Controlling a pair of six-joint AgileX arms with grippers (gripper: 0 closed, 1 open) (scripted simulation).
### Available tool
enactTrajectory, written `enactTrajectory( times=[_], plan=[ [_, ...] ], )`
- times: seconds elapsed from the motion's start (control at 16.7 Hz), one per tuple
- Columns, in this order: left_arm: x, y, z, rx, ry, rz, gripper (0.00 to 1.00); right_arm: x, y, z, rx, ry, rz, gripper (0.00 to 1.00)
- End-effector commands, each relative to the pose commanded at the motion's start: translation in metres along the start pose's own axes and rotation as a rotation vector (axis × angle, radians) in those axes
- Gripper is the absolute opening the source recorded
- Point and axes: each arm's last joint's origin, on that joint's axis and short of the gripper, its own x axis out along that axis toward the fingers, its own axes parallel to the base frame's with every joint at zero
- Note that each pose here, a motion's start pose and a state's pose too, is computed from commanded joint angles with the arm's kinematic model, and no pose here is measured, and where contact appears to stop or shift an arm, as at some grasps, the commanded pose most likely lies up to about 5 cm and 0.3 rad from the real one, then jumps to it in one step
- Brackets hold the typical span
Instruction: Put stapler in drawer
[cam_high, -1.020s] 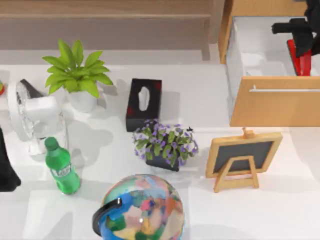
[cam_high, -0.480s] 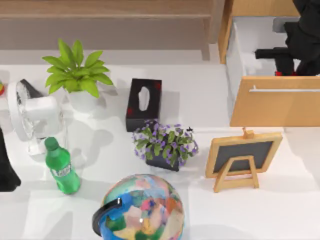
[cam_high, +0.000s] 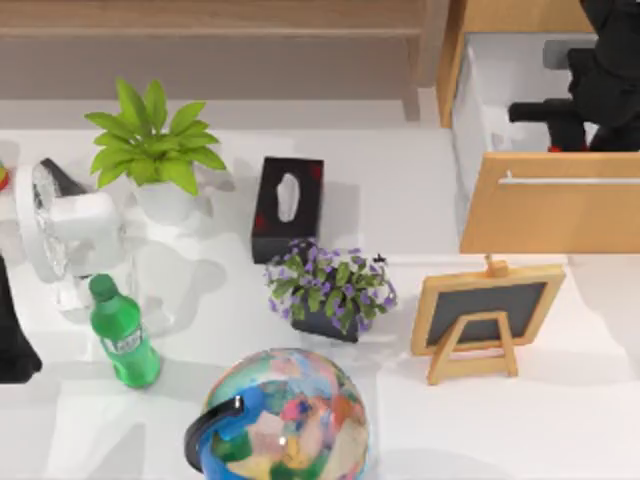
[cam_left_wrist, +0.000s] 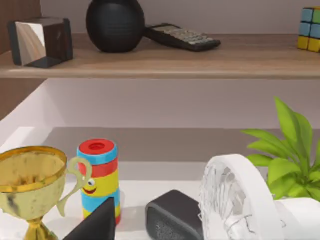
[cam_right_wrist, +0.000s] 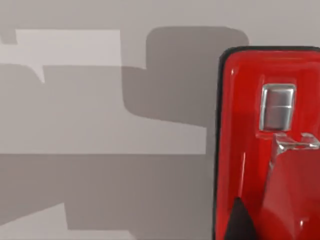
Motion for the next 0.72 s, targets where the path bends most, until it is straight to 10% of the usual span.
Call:
enactTrajectory(
  times=[0.3, 0.72],
  plan=[
    [0.0000, 0.0000, 0.0000, 0.000, 0.000, 0.000, 1.00, 0.0028, 0.0007, -0.0005, -0.002, 0.002, -0.001, 0.00],
    [0.0000, 0.0000, 0.0000, 0.000, 0.000, 0.000, 1.00, 0.0028, 0.0007, -0.0005, -0.002, 0.002, -0.001, 0.53]
  ],
)
